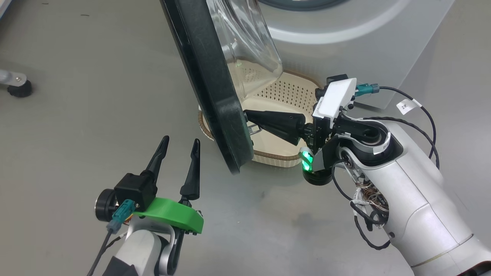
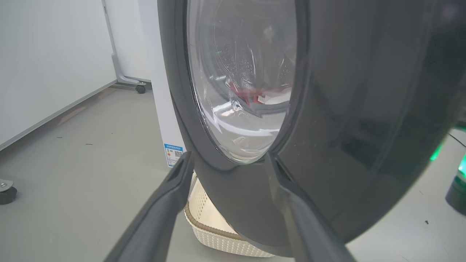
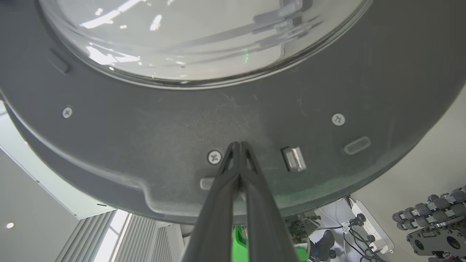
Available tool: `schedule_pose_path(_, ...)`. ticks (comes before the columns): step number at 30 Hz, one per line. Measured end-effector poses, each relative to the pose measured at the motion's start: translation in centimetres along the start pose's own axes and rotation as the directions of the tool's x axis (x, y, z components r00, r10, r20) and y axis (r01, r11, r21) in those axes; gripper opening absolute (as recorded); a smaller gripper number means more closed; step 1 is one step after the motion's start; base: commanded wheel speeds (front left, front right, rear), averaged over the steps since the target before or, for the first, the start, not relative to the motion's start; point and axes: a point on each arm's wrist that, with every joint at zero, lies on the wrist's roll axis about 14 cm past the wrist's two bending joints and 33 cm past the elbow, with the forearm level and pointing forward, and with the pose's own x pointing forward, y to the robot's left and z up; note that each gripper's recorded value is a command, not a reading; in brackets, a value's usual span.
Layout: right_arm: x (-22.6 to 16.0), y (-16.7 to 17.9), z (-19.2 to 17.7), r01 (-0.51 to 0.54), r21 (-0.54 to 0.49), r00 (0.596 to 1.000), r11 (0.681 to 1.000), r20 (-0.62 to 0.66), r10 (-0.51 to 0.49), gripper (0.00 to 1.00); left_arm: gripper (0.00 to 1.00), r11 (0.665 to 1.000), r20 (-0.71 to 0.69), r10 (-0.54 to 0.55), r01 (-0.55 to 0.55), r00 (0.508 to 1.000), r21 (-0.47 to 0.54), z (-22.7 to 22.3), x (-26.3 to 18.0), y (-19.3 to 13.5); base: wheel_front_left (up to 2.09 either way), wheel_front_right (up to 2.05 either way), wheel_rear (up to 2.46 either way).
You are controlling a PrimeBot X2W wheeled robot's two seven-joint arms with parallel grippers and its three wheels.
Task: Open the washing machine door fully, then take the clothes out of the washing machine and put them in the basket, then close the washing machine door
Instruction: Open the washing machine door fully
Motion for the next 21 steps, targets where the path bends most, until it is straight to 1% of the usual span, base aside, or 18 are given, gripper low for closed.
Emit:
schedule_pose_path(4,-0.2,0.0,0.4,0.004,-0.005,1.0,1.0,0.029,-0.004,0.0,1.0,1.0,0.008,0.01,-0.01,1.0,-0.002,0.3,0.1,0.3,0.0,0.0,0.0)
schedule_pose_path(7,-0.4,-0.1,0.7,0.03,-0.038,0.997,0.999,0.067,-0.027,0.0,1.0,1.0,0.018,0.014,-0.014,1.0,-0.002,0.6,0.2,0.5,0.0,0.0,0.0)
schedule_pose_path(8,-0.6,-0.3,1.1,0.053,-0.073,0.994,0.996,0.097,-0.046,0.0,1.0,1.0,0.022,0.012,-0.012,1.0,0.0,0.7,0.2,0.4,0.0,0.0,0.0)
schedule_pose_path(9,-1.4,-0.5,2.0,0.092,-0.155,0.985,0.984,0.156,-0.067,0.0,1.0,1.0,0.027,0.007,-0.007,1.0,-0.003,0.9,0.3,0.3,0.0,0.0,0.0)
schedule_pose_path(13,-3.9,-0.1,4.3,0.167,-0.29,0.954,0.942,0.288,-0.081,0.0,1.0,1.0,0.04,-0.002,0.002,0.999,-0.002,1.3,0.2,0.0,0.0,0.0,0.0)
schedule_pose_path(16,-5.7,0.3,5.4,0.243,-0.4,0.923,0.883,0.375,-0.085,0.0,1.0,1.0,0.056,-0.002,0.002,0.998,-0.004,1.8,0.2,0.0,0.0,0.0,0.0)
schedule_pose_path(18,-6.6,1.0,5.9,0.273,-0.457,0.904,0.846,0.423,-0.063,0.0,1.0,1.0,0.063,-0.004,0.004,0.998,0.002,2.0,0.1,-0.1,0.0,0.0,0.0)
schedule_pose_path(19,-7.1,1.3,6.1,0.297,-0.492,0.894,0.819,0.445,-0.056,0.0,1.0,1.0,0.066,-0.003,0.003,0.998,0.006,2.1,0.0,0.0,0.0,0.0,0.0)
schedule_pose_path(20,-7.7,1.4,6.2,0.329,-0.527,0.881,0.784,0.469,-0.054,0.0,1.0,1.0,0.066,-0.002,0.001,0.998,0.007,2.1,-0.1,0.0,0.0,0.0,0.0)
schedule_pose_path(21,-8.4,1.6,6.5,0.364,-0.563,0.868,0.742,0.493,-0.052,0.0,1.0,1.0,0.067,0.001,-0.002,0.998,0.009,2.1,-0.1,0.1,0.0,0.0,0.0)
